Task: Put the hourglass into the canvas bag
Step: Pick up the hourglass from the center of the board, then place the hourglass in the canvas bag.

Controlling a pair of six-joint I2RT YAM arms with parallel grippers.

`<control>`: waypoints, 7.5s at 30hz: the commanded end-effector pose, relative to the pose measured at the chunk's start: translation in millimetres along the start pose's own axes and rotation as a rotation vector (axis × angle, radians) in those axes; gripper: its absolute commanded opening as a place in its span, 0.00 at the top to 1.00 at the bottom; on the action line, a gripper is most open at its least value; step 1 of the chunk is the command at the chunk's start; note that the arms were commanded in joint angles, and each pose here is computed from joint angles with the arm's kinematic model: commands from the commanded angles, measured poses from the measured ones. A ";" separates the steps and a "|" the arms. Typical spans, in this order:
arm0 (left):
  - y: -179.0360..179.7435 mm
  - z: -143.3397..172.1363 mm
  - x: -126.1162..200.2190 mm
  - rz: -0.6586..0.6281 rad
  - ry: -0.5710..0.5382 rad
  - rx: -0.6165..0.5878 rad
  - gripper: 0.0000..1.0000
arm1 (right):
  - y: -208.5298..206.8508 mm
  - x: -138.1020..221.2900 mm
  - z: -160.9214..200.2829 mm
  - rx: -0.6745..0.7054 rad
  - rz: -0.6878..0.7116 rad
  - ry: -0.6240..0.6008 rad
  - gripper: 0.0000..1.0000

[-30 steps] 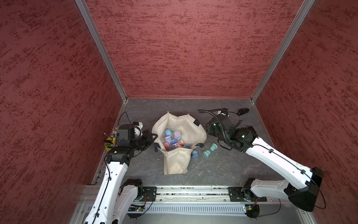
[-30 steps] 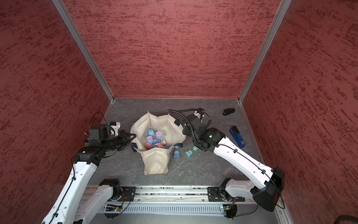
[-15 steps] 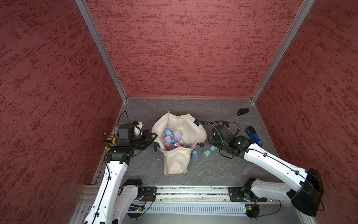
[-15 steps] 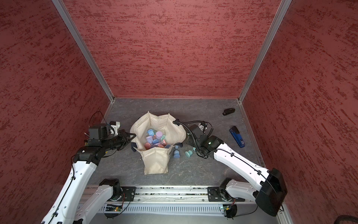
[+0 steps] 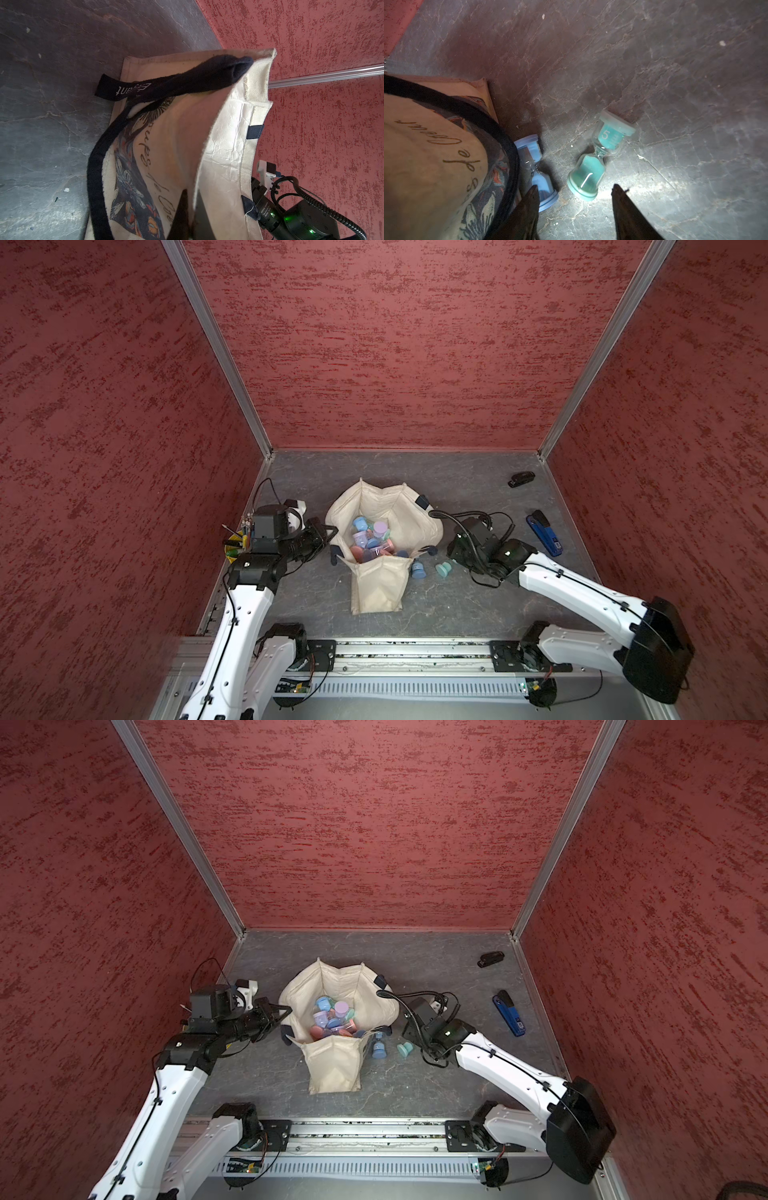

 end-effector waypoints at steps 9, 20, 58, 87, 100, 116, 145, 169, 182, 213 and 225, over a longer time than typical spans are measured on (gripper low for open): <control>-6.5 -4.6 3.7 0.048 -0.036 -0.047 1.00 | -2.3 -9.4 9.5 -0.076 -0.054 0.034 0.43; -4.2 -2.7 4.2 0.047 -0.032 -0.045 1.00 | -9.3 -27.4 20.5 -0.118 -0.012 0.081 0.38; 6.1 1.4 1.1 0.044 -0.020 -0.037 1.00 | -20.5 -69.1 38.7 -0.241 0.042 0.164 0.42; 11.5 2.3 -2.6 0.038 -0.012 -0.027 1.00 | -41.7 -75.8 39.3 -0.255 0.084 0.167 0.59; 13.0 3.0 -3.6 0.038 -0.006 -0.023 1.00 | -43.8 -67.1 33.8 -0.260 0.077 0.138 0.79; 15.4 4.7 -3.4 0.034 -0.004 -0.020 1.00 | -23.1 -16.7 -6.5 -0.235 0.019 -0.031 0.85; 19.1 6.8 -3.9 0.032 -0.002 -0.008 1.00 | 34.4 83.4 -73.3 -0.153 -0.257 -0.306 0.87; 13.0 7.9 2.0 0.041 -0.003 -0.011 0.98 | 134.9 153.5 -73.0 0.135 -0.551 -0.452 0.91; 9.2 7.2 2.7 0.046 0.003 -0.012 0.99 | 201.4 146.6 -53.1 0.364 -0.598 -0.367 0.92; 8.2 8.3 1.6 0.041 0.012 -0.015 0.99 | 242.8 52.8 -17.9 0.507 -0.453 0.004 0.90; 9.7 8.4 0.9 0.037 0.009 -0.021 0.99 | 235.7 19.9 7.1 0.505 -0.435 0.107 0.91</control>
Point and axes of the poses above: each gripper's point midway between its finger pads, its own x axis back along the fingers, its own y axis along the line the jaws close on, z = x × y, the point moved 7 cm from there along x, back along the fingers, and after that the axes turned 11 degrees about x, right-handed, at the moved point
